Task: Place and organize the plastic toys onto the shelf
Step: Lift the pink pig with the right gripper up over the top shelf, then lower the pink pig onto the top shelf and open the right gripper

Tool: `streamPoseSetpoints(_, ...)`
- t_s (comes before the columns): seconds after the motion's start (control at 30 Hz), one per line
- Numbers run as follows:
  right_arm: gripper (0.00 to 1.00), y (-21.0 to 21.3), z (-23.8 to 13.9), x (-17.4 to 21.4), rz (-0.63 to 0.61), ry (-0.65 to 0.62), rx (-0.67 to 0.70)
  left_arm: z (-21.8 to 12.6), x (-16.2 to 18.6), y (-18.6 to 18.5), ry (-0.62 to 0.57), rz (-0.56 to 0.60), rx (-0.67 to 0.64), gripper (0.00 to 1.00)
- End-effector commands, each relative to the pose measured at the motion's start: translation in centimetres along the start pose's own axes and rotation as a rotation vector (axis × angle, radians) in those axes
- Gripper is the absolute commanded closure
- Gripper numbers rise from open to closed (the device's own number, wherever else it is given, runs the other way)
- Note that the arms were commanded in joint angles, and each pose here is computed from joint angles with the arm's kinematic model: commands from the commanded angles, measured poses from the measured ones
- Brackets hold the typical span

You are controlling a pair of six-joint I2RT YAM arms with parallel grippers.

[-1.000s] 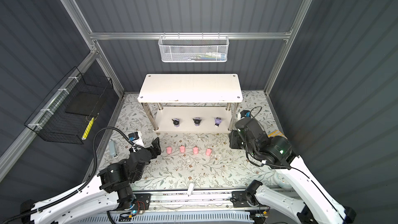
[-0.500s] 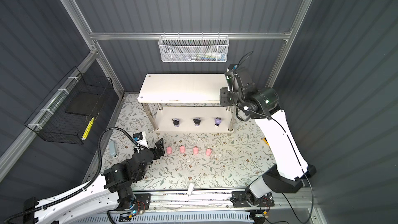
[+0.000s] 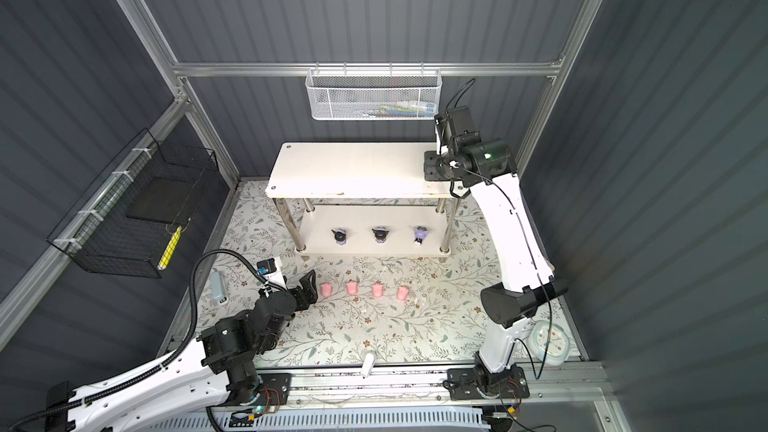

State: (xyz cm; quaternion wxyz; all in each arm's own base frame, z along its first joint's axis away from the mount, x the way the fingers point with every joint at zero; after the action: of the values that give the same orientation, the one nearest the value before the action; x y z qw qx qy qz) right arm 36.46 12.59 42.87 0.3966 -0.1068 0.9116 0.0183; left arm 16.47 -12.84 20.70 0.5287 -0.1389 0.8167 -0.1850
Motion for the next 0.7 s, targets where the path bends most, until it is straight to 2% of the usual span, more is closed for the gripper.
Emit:
streamPoseSetpoints(0.0,0.62,-0.2,-0.4,-0.5,0.002,-0.023,-0.022,0.0,0.1,0.2,-0.006,-0.014,-0.004,0.13)
streamPoseSetpoints(0.37,0.59,-0.5,1.5,-0.2,0.008,0.022,-0.004,0.1,0.3,0.3,-0.005,-0.005,-0.008,0.13)
streamPoseSetpoints(0.67,0.53,-0.6,2.0,-0.6,0.018,0.014,-0.007,0.1,0.3,0.4,-0.007,-0.009,-0.01,0.13)
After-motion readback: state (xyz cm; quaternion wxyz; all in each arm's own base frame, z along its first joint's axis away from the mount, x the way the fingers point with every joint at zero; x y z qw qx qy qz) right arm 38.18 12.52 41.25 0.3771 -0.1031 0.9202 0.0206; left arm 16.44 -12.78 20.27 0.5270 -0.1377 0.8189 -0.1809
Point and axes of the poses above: each gripper's point midway between its finger pads, its own z axis out along the fingers, its own y axis along the line the jaws close on, x = y × z, the point moved 6 cm from there along -z, back along the fingers, and after that the axes turned 9 degrees about -z, right-handed, at the moved point
